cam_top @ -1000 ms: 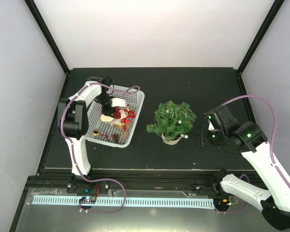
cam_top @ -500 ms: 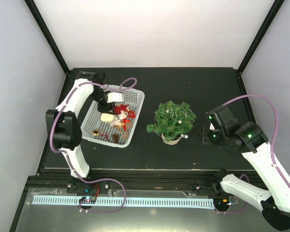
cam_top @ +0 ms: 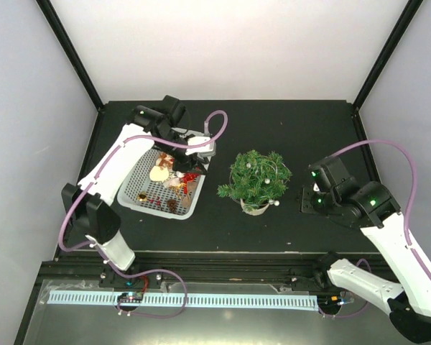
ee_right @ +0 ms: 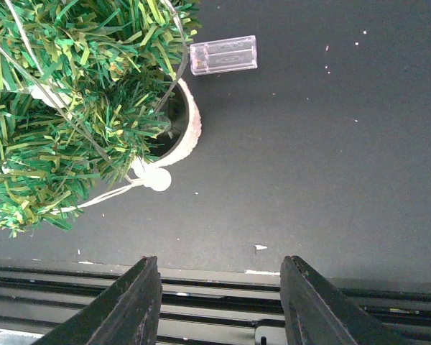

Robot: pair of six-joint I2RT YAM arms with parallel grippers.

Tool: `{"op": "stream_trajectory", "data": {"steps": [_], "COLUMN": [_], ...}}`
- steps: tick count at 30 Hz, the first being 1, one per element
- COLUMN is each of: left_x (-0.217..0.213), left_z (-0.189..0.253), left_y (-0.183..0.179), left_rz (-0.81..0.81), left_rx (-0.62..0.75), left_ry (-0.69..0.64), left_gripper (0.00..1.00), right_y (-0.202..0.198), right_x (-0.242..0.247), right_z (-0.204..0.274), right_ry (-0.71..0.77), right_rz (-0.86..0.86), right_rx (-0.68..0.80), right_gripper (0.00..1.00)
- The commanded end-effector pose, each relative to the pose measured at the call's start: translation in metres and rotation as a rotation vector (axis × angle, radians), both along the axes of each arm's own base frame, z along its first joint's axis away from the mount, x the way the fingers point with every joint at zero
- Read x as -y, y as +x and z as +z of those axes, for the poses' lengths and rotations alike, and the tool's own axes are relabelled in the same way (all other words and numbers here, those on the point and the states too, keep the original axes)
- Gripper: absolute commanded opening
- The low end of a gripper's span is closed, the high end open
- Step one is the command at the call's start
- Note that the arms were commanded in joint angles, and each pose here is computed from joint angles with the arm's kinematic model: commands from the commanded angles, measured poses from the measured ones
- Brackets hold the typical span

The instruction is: Decorate the small christmas tree

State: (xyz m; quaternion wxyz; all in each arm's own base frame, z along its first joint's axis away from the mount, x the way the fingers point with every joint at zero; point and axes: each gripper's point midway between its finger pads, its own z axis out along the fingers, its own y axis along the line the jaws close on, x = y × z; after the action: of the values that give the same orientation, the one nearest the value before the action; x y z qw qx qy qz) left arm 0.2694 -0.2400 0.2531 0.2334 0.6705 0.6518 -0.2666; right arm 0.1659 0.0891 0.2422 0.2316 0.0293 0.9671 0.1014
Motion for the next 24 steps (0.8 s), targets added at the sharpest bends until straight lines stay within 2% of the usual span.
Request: {"op": "stream_trajectory", "data": {"steps": [1, 4, 7, 9, 12, 14, 18, 24], "left_x": [0.013, -0.011, -0.045, -0.063, -0.08, -0.086, -0.089, -0.082], "left_z": [0.005, -0.035, -0.066, -0.086, -0.114, -0.122, -0.14, -0.162], "left_y": [0.018, 0.035, 0.06, 0.066, 0.08, 0.091, 0.108, 0.124], "left_rz": [0.059, 0.114, 0.223, 0.233, 0.248, 0.263, 0.274, 0.317], "left_rx": [-0.048, -0.031, 0.013, 0.019, 0.034, 0.049, 0.041, -0.095], "left_ry": [-0.046, 0.084, 0.171, 0.252, 0.346, 0.366, 0.397, 0.403], "left_gripper": [0.39, 0.47, 0.66, 0.75, 0.77, 0.81, 0.83, 0.85], "right_y": [-0.001, -0.006, -0.012, -0.015, -0.018, -0.017, -0.016, -0.017], "right_x": [0.006, 0.011, 0.016, 0.017, 0.017, 0.016, 0.014, 0.016], "right_z": [0.01, 0.011, 0.01, 0.007, 0.002, 0.002, 0.006, 0.008], "right_ry": [0.025, 0.029, 0.036, 0.043, 0.052, 0.059, 0.067, 0.056], "right_rz": [-0.048, -0.065, -0.082, -0.089, -0.096, -0.096, -0.095, -0.095], "right_rx": [0.04, 0.044, 0.044, 0.041, 0.033, 0.028, 0.033, 0.03], "right_gripper": [0.48, 0.48, 0.48, 0.48, 0.48, 0.48, 0.48, 0.48]}}
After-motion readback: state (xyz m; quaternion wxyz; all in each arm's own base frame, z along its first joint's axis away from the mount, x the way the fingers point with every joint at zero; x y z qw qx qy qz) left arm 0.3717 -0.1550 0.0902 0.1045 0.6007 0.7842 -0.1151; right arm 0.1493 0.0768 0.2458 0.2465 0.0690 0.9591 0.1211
